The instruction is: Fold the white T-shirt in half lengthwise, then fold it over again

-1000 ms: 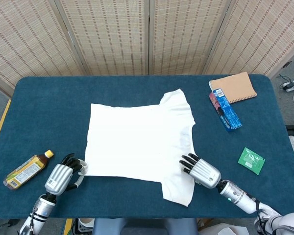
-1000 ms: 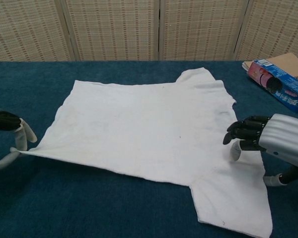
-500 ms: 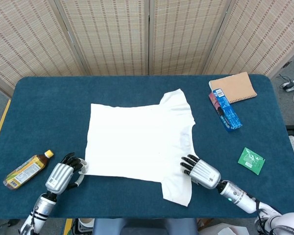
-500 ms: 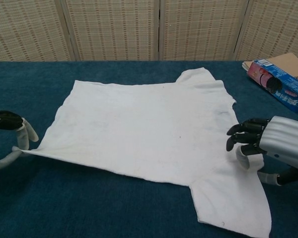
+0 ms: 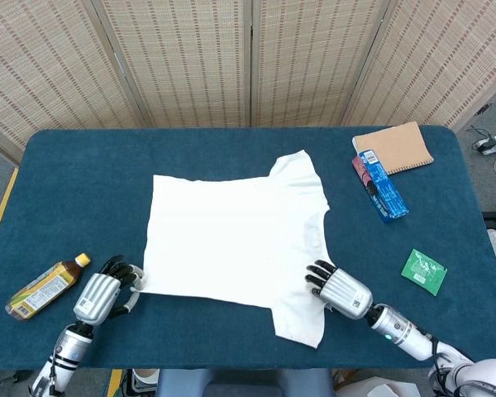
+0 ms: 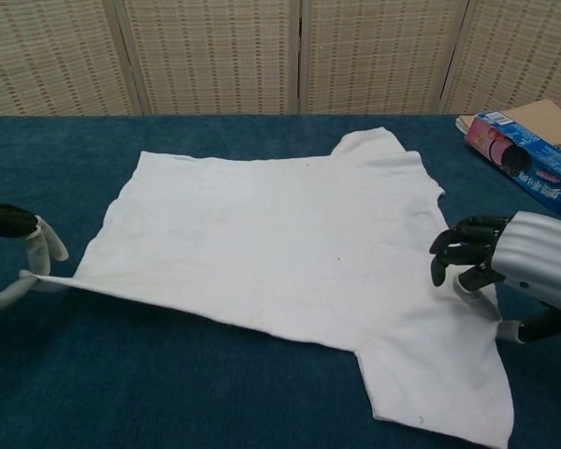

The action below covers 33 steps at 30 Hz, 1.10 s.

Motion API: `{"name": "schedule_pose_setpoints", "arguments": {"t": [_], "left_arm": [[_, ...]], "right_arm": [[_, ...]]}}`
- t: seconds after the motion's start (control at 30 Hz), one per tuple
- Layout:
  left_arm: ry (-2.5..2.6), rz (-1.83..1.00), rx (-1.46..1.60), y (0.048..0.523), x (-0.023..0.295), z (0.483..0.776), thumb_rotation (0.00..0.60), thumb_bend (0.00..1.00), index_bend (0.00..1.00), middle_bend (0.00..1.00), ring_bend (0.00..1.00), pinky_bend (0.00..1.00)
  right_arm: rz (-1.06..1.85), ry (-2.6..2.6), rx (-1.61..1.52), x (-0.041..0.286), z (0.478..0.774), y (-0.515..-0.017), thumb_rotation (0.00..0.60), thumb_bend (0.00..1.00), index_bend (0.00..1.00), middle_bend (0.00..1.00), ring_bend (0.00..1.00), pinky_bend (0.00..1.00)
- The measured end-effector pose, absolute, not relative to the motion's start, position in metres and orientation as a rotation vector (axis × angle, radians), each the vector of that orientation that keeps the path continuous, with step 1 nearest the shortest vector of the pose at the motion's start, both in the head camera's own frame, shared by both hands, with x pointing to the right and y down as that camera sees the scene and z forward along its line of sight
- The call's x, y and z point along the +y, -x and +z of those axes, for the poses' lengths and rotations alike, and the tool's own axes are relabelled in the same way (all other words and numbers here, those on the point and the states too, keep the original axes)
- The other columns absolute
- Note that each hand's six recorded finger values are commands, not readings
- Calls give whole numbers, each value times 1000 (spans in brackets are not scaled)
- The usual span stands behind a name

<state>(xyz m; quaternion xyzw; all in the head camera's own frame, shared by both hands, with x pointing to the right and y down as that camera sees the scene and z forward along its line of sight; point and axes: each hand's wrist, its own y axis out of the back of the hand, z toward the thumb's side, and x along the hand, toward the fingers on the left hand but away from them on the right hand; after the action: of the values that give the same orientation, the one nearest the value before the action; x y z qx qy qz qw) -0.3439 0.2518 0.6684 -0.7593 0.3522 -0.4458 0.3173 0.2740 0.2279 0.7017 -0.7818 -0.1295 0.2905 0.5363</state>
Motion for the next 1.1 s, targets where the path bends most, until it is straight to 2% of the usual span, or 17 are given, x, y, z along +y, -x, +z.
{"name": "schedule_pose_setpoints", "arguments": {"t": [0.57, 1.1], "left_arm": [[2102, -1138, 1109, 375, 246, 627, 600, 458, 799, 370, 289, 124], [2253, -1067, 1009, 373, 266, 585, 600, 458, 800, 379, 301, 124]], "right_arm": [[627, 2088, -464, 222, 650, -261, 600, 374, 747, 421, 241, 236], [629, 2389, -490, 229, 603, -247, 600, 387, 763, 439, 261, 246]]}}
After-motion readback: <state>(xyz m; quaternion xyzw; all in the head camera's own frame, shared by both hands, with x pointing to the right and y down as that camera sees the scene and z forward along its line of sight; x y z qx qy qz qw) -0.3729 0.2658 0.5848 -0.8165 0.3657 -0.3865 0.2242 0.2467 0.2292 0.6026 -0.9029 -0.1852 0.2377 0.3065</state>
